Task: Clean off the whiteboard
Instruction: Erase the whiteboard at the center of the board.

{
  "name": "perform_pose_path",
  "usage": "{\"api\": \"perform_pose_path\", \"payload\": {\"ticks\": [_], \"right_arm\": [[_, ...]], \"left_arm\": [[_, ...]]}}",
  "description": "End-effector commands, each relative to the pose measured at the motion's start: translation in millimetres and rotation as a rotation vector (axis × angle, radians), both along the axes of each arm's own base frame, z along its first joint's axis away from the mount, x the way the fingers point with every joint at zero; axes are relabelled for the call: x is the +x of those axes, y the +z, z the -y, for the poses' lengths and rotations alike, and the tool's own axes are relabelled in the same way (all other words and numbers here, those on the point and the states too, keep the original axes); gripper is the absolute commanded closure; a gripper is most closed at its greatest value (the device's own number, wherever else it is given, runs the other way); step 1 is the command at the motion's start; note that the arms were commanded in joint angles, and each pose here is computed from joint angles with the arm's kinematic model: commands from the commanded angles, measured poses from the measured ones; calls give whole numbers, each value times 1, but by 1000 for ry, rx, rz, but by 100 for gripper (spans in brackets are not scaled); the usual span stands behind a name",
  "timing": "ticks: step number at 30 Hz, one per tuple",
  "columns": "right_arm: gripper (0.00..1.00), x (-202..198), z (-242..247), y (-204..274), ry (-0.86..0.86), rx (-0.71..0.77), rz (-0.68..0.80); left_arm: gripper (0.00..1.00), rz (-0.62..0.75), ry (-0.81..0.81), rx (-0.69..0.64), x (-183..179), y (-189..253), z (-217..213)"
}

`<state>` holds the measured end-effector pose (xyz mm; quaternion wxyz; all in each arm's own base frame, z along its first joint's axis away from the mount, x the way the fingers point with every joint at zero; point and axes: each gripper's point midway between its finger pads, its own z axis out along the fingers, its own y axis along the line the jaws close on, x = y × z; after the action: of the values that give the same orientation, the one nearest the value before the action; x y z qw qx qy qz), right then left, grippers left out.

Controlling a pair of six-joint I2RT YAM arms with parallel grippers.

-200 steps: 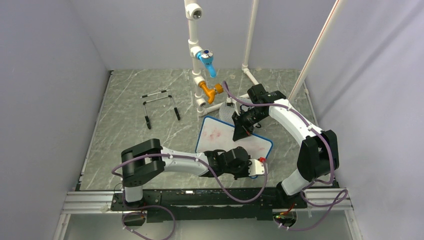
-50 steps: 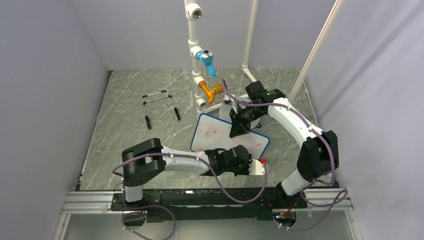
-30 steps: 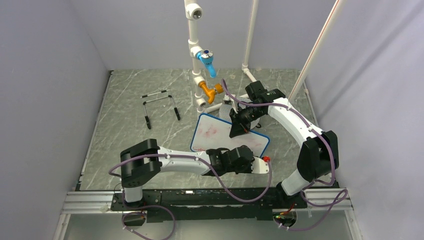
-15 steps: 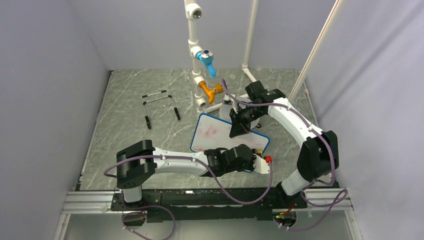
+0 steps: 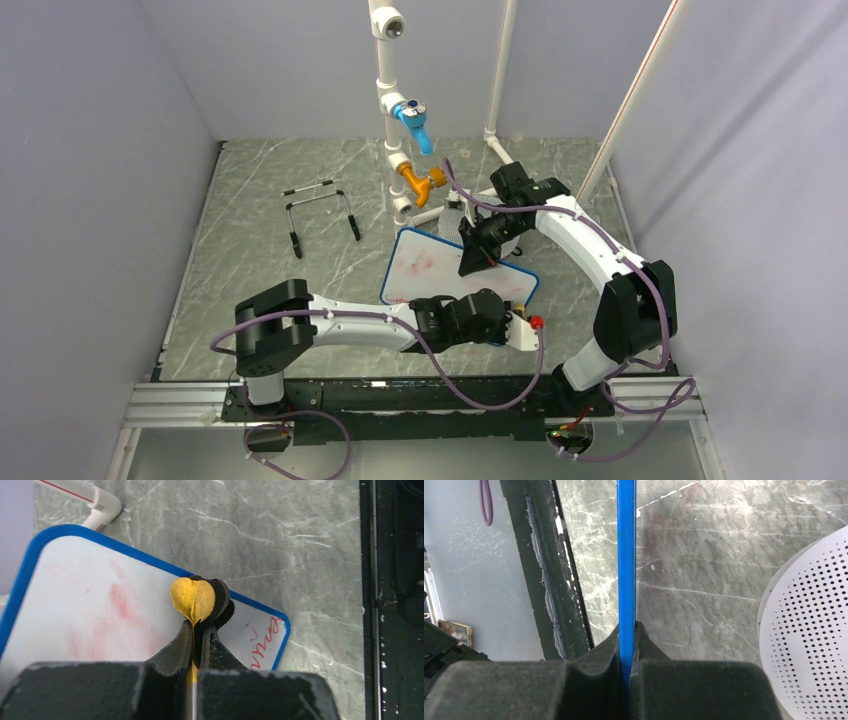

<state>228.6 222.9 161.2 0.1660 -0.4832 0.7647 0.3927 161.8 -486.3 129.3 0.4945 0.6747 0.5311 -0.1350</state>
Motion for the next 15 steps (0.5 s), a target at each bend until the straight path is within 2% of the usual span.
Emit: {"api": "perform_pose_path", "payload": {"ticks": [1, 15], "right_arm": [[100, -25, -12, 3, 66, 74, -96], [100, -25, -13, 4, 69, 76, -93]], "left_arm": [[100, -73, 28, 115, 6, -49, -17], [100, -166, 69, 207, -4, -91, -39]]}}
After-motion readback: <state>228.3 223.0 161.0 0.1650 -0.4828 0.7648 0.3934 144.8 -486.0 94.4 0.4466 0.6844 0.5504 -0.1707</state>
